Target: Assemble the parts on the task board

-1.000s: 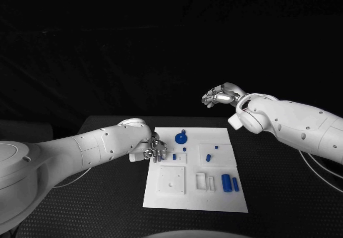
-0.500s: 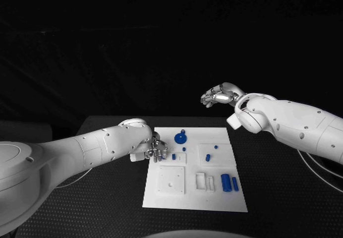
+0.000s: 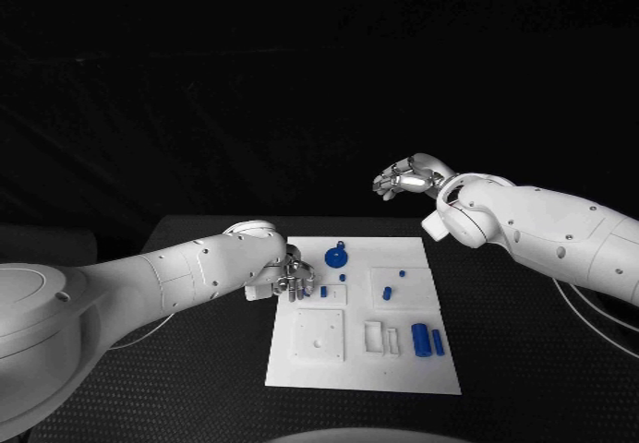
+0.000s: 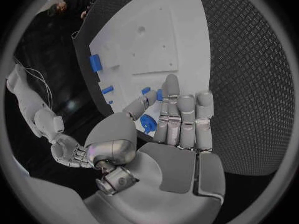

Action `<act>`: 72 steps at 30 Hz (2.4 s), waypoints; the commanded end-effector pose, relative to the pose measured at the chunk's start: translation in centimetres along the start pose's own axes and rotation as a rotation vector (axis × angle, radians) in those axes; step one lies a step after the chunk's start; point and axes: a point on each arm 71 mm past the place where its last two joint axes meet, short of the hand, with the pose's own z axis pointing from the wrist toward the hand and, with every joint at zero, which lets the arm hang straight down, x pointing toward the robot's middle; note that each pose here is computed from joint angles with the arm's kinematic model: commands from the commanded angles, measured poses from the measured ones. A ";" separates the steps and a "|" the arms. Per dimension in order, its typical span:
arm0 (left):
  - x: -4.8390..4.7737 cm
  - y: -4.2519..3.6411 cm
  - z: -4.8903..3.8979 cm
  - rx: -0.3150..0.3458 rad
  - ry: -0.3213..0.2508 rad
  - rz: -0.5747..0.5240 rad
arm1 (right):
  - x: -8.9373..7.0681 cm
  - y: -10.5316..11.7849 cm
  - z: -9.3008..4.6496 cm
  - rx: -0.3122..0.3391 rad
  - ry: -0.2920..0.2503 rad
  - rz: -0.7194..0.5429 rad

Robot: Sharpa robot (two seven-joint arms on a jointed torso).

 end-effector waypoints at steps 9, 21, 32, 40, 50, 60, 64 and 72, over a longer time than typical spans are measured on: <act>0.45 -0.24 0.42 0.008 0.010 0.008 | 0.1 0.2 0.0 -0.012 0.007 0.002; 0.13 0.12 0.49 -0.001 -0.009 0.012 | 0.1 0.2 0.0 -0.012 0.007 0.002; 0.37 -0.15 0.42 0.009 0.001 0.017 | 0.1 0.2 0.0 -0.012 0.009 0.002; 0.31 -0.26 0.44 0.012 -0.008 0.016 | 0.2 0.3 0.0 -0.013 0.013 0.003; 0.23 -0.36 0.43 0.018 -0.022 0.024 | 0.2 0.2 -0.1 -0.012 0.012 0.003; 0.17 -0.29 0.39 0.020 -0.034 0.031 | 0.2 0.2 0.0 -0.012 0.013 0.003; 0.19 -0.32 0.38 0.020 -0.036 0.037 | 0.2 0.2 -0.1 -0.011 0.013 0.003; 0.21 -0.32 0.40 0.017 -0.029 0.040 | 0.3 0.2 0.0 -0.011 0.017 0.003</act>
